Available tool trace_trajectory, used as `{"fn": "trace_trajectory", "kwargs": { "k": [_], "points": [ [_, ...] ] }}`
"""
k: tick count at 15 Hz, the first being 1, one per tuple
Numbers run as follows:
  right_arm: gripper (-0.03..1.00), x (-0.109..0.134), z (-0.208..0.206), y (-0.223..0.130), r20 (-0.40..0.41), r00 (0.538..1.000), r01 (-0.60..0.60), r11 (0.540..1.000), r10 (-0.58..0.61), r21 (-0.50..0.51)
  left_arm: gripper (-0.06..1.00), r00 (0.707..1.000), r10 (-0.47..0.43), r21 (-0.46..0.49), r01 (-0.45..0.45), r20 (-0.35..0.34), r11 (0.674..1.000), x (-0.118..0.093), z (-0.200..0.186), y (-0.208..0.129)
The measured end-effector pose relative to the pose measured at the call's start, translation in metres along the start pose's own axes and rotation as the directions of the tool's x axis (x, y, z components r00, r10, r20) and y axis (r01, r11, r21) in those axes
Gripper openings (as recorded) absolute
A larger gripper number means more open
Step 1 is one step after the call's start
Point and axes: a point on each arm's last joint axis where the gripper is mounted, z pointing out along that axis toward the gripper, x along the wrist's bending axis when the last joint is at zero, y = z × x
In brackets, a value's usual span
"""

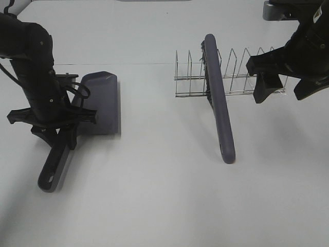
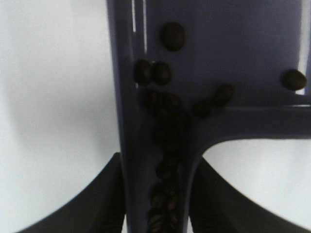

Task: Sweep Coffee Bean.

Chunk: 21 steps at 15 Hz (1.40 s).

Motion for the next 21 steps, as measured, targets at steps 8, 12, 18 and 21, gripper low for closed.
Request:
{"fn": "trace_trajectory", "kwargs": {
  "k": [8, 12, 18, 21],
  "points": [
    [0.70, -0.001, -0.002, 0.001, 0.005, 1.000, 0.004, 0.999, -0.004, -0.032, 0.72, 0.999, 0.053, 0.020, -0.053, -0.001, 0.998, 0.000, -0.005, -0.003],
    [0.70, 0.000, -0.007, -0.001, -0.010, 1.000, -0.018, 0.999, 0.018, -0.029, 0.73, 0.996, 0.094, -0.072, -0.094, 0.003, 0.993, 0.001, -0.060, -0.013],
    [0.70, -0.006, -0.016, -0.060, -0.025, 0.999, -0.026, 0.998, 0.024, -0.053, 0.73, 0.992, 0.123, -0.285, -0.114, 0.011, 0.952, 0.008, -0.164, -0.055],
    [0.70, -0.010, -0.023, -0.093, -0.028, 1.000, -0.016, 0.997, 0.014, -0.072, 0.73, 0.994, 0.112, -0.332, -0.109, -0.008, 0.937, 0.015, -0.192, -0.075]
  ]
}}
